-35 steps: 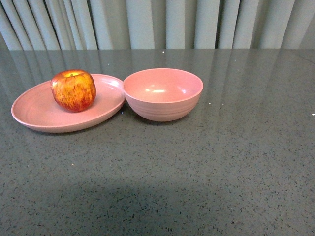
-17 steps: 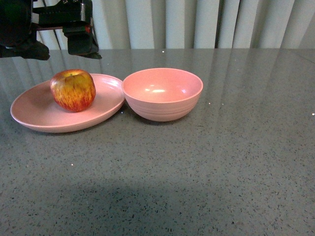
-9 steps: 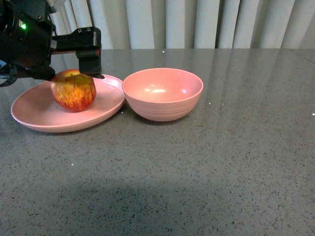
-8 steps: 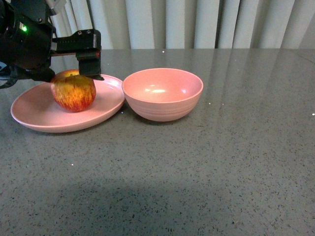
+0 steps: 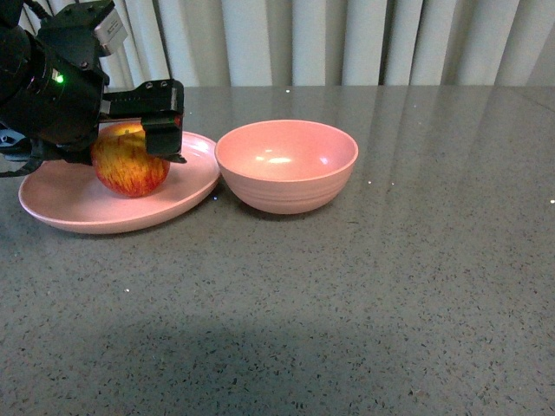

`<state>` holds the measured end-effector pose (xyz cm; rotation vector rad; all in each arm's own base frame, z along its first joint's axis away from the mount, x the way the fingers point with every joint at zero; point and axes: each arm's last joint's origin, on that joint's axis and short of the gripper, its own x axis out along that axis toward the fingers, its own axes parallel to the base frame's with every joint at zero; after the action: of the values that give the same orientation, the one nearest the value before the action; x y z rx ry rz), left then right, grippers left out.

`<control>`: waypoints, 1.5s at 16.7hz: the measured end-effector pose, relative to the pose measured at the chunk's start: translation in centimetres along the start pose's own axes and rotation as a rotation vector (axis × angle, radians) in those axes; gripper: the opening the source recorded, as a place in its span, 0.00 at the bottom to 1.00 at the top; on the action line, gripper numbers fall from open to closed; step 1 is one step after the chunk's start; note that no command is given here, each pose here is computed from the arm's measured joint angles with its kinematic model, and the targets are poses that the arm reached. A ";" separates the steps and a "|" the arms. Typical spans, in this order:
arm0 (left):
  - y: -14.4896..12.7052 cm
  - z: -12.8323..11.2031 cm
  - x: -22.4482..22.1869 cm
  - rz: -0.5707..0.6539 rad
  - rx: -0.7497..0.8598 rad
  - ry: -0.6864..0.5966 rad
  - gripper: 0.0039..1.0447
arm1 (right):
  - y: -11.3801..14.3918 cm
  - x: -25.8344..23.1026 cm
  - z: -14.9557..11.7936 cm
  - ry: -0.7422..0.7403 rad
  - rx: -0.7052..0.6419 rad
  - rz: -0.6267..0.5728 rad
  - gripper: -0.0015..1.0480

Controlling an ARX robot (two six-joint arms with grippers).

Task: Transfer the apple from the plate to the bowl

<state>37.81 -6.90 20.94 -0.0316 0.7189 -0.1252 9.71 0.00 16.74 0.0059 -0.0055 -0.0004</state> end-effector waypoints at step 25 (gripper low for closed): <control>-9.4 4.4 -6.4 -0.152 0.210 -0.177 0.66 | 0.0 0.0 0.0 0.000 0.000 0.000 0.94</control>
<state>34.96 -15.53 29.07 0.1025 0.5238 -0.3383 9.71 0.00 16.74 0.0059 -0.0052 -0.0004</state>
